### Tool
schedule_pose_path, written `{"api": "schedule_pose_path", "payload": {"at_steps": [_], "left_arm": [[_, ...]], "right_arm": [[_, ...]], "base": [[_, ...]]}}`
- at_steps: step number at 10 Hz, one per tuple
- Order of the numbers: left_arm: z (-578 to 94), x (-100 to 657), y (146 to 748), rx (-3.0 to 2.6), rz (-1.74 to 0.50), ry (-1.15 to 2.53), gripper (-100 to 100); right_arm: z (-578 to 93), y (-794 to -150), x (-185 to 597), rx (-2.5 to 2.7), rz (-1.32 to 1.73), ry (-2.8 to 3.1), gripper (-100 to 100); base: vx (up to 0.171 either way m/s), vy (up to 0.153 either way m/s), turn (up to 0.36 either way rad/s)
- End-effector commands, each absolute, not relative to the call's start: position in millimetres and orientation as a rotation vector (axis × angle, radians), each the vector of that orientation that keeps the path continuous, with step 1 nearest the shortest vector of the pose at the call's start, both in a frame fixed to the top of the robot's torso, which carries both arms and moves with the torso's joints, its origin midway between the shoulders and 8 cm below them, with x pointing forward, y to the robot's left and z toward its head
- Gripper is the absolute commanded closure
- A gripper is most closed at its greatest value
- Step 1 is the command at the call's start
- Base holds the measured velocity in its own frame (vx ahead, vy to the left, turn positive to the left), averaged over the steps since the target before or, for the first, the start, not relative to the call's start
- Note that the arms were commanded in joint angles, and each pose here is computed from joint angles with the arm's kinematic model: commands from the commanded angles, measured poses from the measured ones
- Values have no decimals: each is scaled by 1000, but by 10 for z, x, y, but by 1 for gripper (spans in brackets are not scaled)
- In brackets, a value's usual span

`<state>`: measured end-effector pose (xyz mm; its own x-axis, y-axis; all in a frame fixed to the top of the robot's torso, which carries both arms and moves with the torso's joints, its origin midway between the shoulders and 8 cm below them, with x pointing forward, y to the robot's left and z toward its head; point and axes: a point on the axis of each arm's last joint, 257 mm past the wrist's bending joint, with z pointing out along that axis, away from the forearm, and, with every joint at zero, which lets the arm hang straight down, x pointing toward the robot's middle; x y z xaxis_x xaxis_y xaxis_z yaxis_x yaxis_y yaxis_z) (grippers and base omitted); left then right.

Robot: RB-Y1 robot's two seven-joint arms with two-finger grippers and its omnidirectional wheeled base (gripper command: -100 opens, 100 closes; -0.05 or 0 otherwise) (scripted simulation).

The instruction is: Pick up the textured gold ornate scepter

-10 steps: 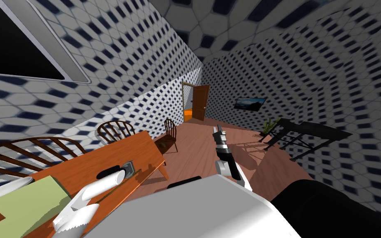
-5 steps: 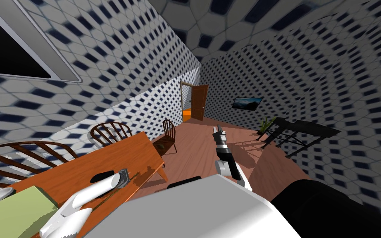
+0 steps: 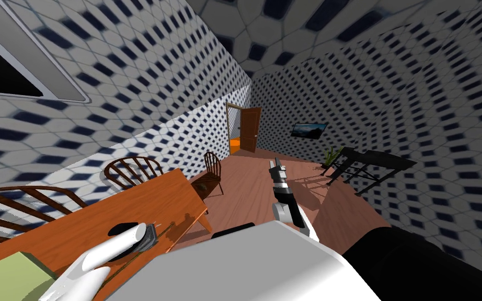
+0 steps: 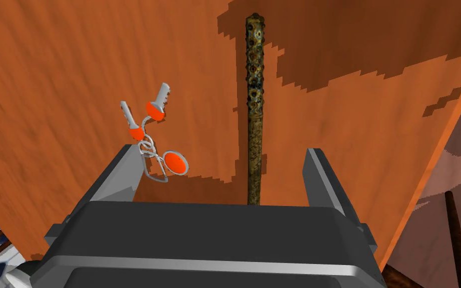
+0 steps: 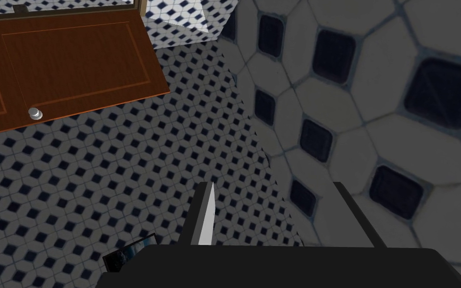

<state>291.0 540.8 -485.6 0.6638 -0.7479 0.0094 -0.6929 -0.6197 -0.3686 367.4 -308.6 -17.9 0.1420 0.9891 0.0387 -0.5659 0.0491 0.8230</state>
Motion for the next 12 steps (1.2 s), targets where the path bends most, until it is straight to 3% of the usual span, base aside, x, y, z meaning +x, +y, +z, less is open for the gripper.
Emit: {"api": "schedule_pose_path", "payload": {"at_steps": [1, 8, 9, 10, 12], "left_arm": [[-4955, 2683, 5464, -2612, -158, 1125, -100], [-5128, 2208, 5502, -2735, -22, 1087, -100], [-5132, 2193, 5496, -2739, -17, 1087, 0], [-5226, 2175, 5453, -2737, -19, 1089, -100], [-5319, 2154, 5407, -2735, -20, 1092, -100]], "right_arm": [[-179, -3086, 3674, 820, 1325, 659, 0], [-179, -3086, 3674, 820, 1325, 659, 0], [-179, -3086, 3674, 820, 1325, 659, 0], [-179, -3086, 3674, 820, 1325, 659, 0], [-180, -3086, 3674, 820, 1325, 659, 0]], "base": [[37, 52, -88], [22, 36, -47], [0, 0, 0], [15, 21, 18], [24, 38, 15]]}}
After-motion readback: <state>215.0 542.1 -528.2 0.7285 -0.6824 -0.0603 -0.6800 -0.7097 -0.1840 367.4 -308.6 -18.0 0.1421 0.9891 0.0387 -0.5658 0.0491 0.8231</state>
